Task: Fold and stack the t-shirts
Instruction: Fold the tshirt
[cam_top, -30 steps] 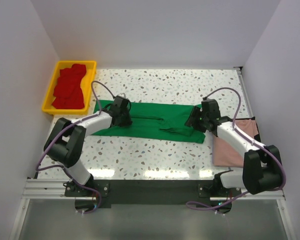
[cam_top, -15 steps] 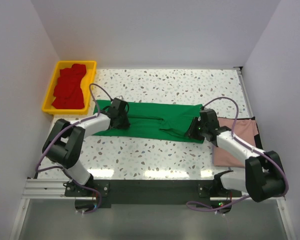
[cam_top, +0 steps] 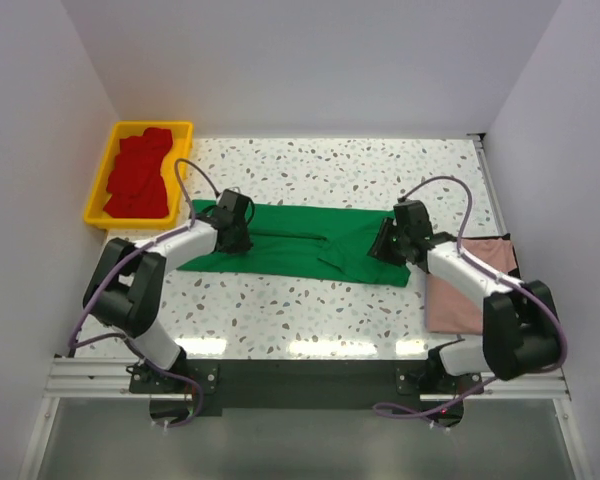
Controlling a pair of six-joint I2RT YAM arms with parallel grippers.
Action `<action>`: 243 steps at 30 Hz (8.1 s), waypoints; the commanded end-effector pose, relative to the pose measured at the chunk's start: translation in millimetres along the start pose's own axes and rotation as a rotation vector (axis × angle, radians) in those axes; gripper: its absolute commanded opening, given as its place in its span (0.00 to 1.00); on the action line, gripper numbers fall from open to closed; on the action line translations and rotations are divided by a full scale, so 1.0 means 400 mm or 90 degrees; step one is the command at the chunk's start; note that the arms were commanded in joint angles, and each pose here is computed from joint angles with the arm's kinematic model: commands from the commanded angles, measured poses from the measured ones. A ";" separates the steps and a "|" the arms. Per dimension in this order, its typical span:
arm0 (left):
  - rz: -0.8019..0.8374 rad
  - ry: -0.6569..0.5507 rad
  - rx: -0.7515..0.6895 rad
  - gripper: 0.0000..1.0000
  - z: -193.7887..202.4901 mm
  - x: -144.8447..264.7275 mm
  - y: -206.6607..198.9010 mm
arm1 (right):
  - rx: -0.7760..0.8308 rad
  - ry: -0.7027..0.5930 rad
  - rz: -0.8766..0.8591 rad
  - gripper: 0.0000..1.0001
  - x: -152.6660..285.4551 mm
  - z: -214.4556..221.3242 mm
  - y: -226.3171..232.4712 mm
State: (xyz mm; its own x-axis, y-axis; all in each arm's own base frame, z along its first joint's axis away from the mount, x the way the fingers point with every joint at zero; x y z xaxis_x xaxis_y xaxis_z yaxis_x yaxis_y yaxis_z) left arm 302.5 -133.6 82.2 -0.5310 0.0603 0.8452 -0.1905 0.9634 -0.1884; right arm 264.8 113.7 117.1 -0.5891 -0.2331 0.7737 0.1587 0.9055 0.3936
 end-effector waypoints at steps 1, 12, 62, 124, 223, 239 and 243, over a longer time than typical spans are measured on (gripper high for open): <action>-0.068 -0.011 -0.035 0.22 -0.030 -0.015 0.025 | -0.003 -0.006 0.050 0.36 -0.039 -0.032 -0.002; -0.070 0.045 -0.011 0.17 0.062 -0.036 0.056 | 0.012 0.032 0.137 0.36 -0.184 -0.113 -0.032; 0.213 0.055 -0.114 0.22 0.170 0.092 -0.226 | 0.174 -0.119 -0.098 0.63 -0.257 -0.479 0.362; 0.392 0.182 -0.164 0.20 0.355 0.170 -0.199 | 0.169 0.011 -0.110 0.41 -0.379 -0.230 0.348; 0.305 0.205 -0.102 0.11 0.421 0.165 -0.053 | 0.111 0.116 -0.096 0.45 0.113 0.204 0.081; 0.308 0.171 -0.074 0.47 0.373 0.209 -0.052 | 0.033 0.197 -0.076 0.53 0.137 0.327 -0.014; 0.332 0.171 -0.063 0.48 0.385 0.190 -0.053 | -0.011 0.225 -0.080 0.52 0.124 0.365 -0.029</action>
State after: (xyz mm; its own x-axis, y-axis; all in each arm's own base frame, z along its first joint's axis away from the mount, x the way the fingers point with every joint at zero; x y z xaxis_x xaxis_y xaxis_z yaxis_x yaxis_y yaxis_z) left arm 136.1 -185.3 76.0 -0.2942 0.5409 0.7879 0.1159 0.8385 -0.5324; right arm 124.8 139.0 83.1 -0.3199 -0.4120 0.8532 0.0618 0.8895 0.4527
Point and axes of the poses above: each gripper's point midway between its finger pads, its own x axis back along the fingers, its own y axis along the line the jaws close on, z = x × y, the point moved 6 cm from there along x, back along the fingers, and after that the axes turned 1 degree about x, right-handed, at the moved point
